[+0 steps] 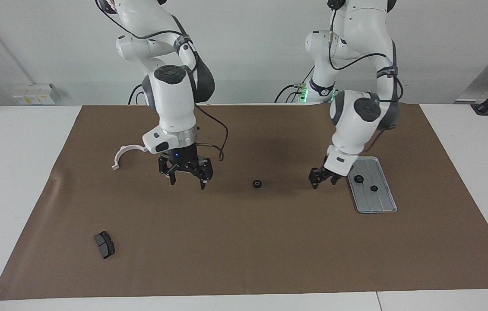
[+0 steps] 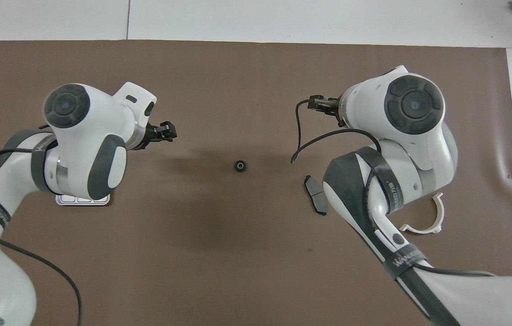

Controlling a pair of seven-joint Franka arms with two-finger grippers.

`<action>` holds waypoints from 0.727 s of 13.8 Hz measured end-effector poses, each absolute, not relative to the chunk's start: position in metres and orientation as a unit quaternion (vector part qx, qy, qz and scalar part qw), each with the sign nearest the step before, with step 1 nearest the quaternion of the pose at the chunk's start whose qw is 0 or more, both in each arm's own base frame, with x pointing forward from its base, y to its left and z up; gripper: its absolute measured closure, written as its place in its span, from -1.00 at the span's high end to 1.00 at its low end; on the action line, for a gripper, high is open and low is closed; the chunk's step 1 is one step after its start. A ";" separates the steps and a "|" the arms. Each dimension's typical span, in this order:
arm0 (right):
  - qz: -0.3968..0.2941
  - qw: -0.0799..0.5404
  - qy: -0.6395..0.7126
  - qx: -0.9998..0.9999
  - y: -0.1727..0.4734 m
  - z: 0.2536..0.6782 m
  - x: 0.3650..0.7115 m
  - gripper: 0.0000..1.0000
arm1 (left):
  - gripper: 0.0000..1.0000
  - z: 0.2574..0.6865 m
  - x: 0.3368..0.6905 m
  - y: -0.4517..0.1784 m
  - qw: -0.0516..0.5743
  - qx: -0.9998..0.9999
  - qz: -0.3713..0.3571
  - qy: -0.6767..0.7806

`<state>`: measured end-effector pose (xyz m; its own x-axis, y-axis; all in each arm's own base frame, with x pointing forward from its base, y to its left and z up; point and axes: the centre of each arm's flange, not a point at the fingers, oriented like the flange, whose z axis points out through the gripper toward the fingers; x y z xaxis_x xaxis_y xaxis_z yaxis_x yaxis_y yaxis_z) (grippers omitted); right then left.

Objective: Pick bearing gear from pile to tray
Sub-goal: 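Grasp the last gear with the left gripper while the right gripper withdraws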

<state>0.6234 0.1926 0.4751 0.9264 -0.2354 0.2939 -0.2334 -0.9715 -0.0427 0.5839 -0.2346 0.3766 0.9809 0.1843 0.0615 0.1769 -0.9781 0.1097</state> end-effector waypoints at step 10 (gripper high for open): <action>-0.063 -0.001 0.070 -0.996 0.046 0.609 0.559 1.00 | 0.39 0.331 0.548 -0.393 0.041 0.997 0.063 0.032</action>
